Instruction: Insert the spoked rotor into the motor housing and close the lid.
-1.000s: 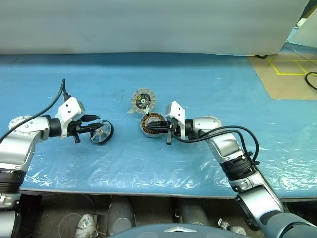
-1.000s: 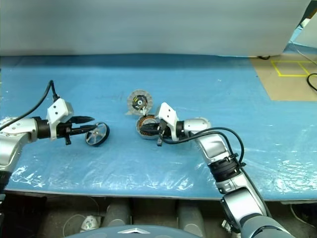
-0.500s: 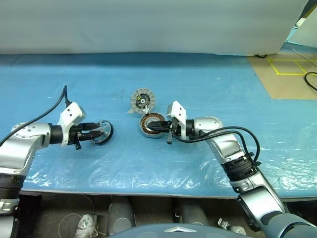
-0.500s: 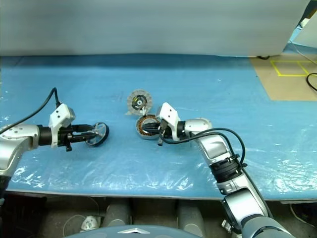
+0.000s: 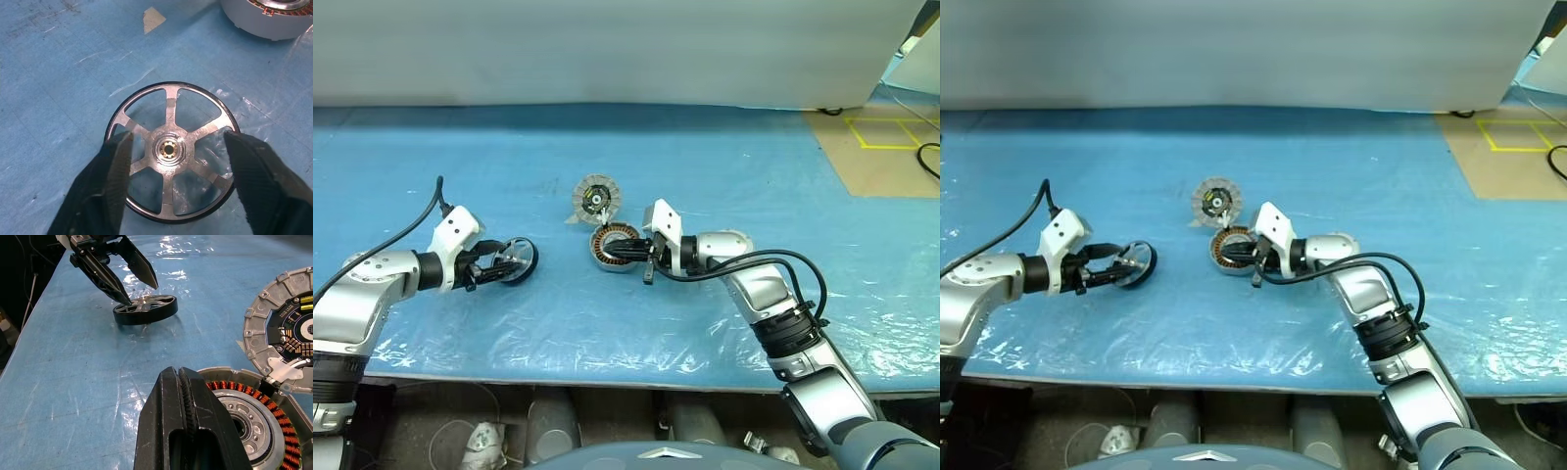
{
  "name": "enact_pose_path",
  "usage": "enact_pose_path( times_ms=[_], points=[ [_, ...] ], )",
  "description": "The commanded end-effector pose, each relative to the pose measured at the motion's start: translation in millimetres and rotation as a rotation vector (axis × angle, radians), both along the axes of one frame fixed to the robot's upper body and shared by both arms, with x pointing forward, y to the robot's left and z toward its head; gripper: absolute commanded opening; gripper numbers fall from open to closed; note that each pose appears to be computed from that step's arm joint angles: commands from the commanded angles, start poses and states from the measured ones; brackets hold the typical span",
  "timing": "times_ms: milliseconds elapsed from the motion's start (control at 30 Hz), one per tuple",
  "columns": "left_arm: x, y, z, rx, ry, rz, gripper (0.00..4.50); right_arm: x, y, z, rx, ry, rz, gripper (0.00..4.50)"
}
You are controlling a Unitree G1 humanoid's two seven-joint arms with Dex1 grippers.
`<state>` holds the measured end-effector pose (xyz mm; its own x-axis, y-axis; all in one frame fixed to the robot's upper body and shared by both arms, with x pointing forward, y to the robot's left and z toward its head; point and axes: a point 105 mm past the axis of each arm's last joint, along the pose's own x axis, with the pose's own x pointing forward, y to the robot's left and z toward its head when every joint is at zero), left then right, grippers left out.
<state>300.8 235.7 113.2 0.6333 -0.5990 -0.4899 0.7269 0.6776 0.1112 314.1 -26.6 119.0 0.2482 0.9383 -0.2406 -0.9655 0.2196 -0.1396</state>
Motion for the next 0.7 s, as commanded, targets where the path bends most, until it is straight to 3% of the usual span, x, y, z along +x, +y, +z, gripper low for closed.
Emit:
enact_pose_path(
  times_ms=[33,533,700],
  points=[
    [2,2,10,0.015,-0.042,0.004,2.99,0,2,15,0.024,-0.057,0.013,0.0],
    [6,-1,-2,0.023,-0.015,0.028,2.99,3,-2,16,0.022,-0.064,-0.009,0.0],
    [9,-3,-19,0.041,0.039,0.039,2.99,4,-2,17,0.022,-0.068,-0.013,0.0]
  ],
)
